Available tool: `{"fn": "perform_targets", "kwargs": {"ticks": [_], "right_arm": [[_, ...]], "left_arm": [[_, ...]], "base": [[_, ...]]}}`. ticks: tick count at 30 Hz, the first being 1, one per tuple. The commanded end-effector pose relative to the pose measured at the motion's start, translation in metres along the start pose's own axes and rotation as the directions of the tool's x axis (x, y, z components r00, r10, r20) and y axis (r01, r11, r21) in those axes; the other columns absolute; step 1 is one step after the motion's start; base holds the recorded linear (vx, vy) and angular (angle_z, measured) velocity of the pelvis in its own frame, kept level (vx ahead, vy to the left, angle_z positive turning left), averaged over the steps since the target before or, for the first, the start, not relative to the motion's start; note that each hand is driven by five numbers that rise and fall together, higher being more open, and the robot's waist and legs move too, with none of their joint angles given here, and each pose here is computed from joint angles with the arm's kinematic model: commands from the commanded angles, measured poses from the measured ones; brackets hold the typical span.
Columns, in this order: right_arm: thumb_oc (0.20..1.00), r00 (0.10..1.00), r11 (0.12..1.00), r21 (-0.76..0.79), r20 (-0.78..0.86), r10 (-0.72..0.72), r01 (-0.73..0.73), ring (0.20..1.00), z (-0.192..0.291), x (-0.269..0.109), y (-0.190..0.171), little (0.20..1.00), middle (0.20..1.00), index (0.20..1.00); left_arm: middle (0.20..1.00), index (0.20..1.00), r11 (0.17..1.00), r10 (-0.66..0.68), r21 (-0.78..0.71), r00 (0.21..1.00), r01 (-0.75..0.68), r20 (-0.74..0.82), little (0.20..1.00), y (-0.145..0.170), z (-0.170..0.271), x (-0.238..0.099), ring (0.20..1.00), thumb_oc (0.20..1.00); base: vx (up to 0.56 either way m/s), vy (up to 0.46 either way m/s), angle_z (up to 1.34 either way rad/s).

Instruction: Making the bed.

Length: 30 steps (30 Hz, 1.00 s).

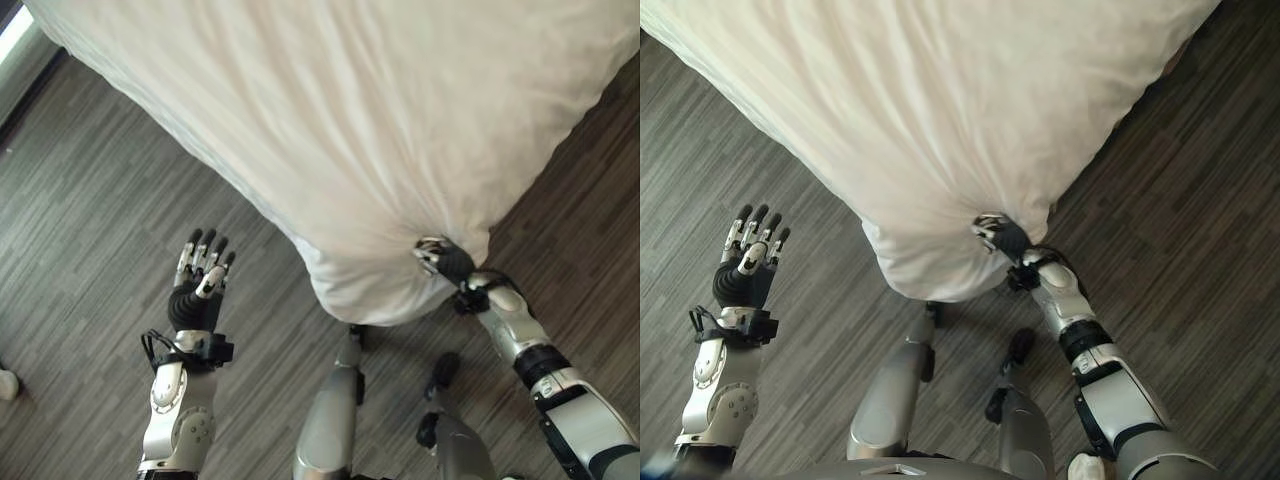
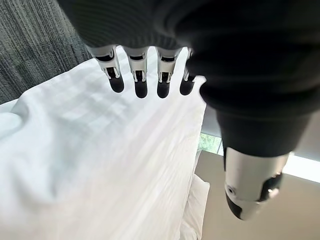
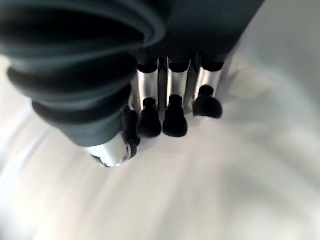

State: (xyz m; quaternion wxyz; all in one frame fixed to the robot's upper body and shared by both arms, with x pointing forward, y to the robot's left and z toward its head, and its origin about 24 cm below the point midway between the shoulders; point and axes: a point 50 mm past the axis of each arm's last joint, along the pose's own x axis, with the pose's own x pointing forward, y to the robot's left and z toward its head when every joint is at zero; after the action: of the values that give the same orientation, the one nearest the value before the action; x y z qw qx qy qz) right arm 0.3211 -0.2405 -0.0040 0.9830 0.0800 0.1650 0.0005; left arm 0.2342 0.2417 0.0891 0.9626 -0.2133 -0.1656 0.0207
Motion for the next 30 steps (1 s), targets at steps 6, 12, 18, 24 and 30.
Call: {"fn": "perform_targets", "kwargs": {"ticks": [6,12,18,24,30], "right_arm": [[0.200,0.813,0.889,0.030,-0.420,-0.404,0.457,0.200,-0.121,-0.108,-0.099,0.200,0.200,0.200],[0.200,0.771,0.732,0.244,-0.231,-0.593,0.636,0.200,-0.097,-0.129,-0.134,0.200,0.200,0.200],[0.200,0.761,0.751,0.364,0.149,-0.631,0.551,0.200,-0.032,-0.120,-0.127,0.200,0.200,0.200],[0.200,0.811,0.958,0.061,0.519,-0.270,0.280,0.200,0.045,-0.117,-0.058,0.200,0.200,0.200],[0.200,0.817,0.995,-0.095,0.576,0.026,0.035,0.200,0.065,-0.110,0.001,0.200,0.200,0.200]], "left_arm": [[1.000,1.000,0.997,-0.071,0.015,0.976,0.069,0.207,1.000,-0.011,0.042,0.008,1.000,1.000],[1.000,1.000,0.994,-0.094,0.076,0.959,0.076,0.269,1.000,-0.012,0.058,0.009,1.000,1.000],[1.000,1.000,0.999,-0.025,0.038,0.964,0.016,0.264,1.000,-0.002,0.051,0.006,1.000,1.000],[1.000,1.000,0.991,0.050,0.117,0.985,-0.071,0.166,1.000,0.018,0.037,-0.008,1.000,1.000],[1.000,1.000,0.970,0.065,0.230,0.994,-0.083,0.087,1.000,0.025,0.030,-0.014,1.000,1.000]], "base": [[0.02,0.045,0.06],[0.03,0.012,-0.10],[0.09,-0.002,-0.13],[0.13,-0.007,0.02],[0.03,-0.008,0.01]]}}
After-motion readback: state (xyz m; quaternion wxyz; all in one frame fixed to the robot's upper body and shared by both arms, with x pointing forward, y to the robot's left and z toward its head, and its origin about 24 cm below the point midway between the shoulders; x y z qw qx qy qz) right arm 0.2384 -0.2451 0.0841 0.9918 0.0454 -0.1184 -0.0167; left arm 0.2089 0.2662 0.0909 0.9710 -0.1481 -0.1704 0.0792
